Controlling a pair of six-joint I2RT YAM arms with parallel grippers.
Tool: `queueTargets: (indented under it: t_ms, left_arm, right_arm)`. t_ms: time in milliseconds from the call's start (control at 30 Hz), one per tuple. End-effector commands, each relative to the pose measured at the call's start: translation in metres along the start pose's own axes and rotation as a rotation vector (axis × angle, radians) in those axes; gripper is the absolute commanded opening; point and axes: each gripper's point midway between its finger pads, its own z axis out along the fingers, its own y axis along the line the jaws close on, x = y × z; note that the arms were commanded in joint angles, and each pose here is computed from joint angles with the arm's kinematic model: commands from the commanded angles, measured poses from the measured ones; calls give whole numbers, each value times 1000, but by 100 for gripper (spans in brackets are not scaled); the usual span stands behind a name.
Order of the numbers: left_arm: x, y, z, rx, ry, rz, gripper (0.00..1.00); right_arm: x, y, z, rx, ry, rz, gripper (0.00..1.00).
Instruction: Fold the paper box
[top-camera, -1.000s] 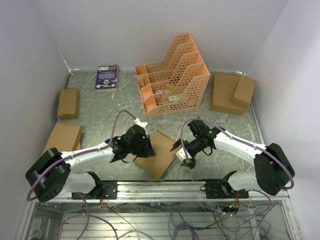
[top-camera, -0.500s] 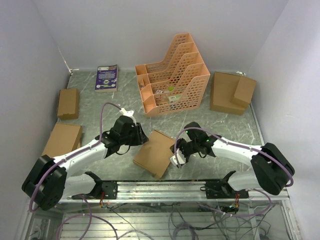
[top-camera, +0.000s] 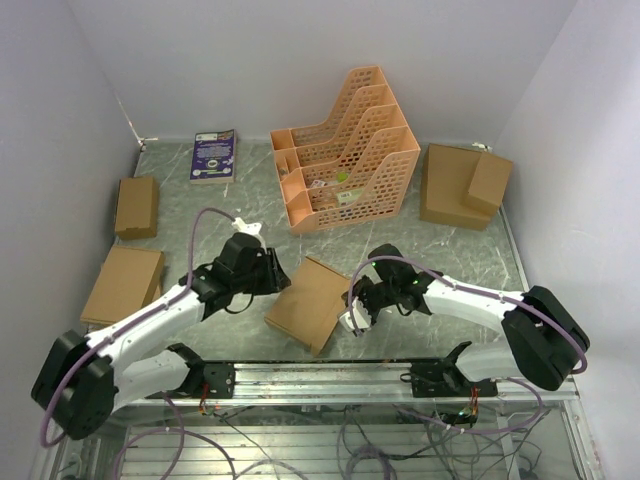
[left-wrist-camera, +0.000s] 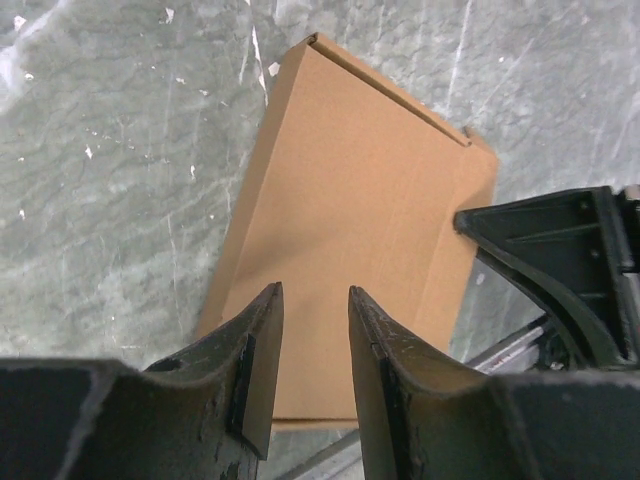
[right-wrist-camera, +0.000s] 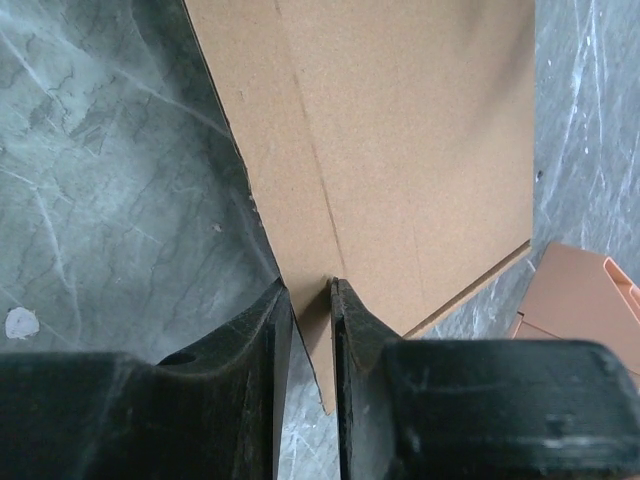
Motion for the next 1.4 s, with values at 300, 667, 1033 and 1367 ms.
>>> queueTargets:
  t_ms: [300, 667, 1033, 1367]
  left_arm:
    - [6, 9, -39, 1, -87, -185, 59]
    - [2, 14, -50, 77, -240, -369, 79]
    - [16, 19, -23, 120, -222, -493, 88]
    - [25, 25, -7, 60, -162, -438, 87]
  right_arm:
    - [14, -6, -6, 49, 91, 64, 16]
    - [21, -7, -18, 72, 38, 168, 13]
    - [17, -1, -24, 46, -16, 204, 38]
    - [7, -53, -85, 178, -178, 538, 70]
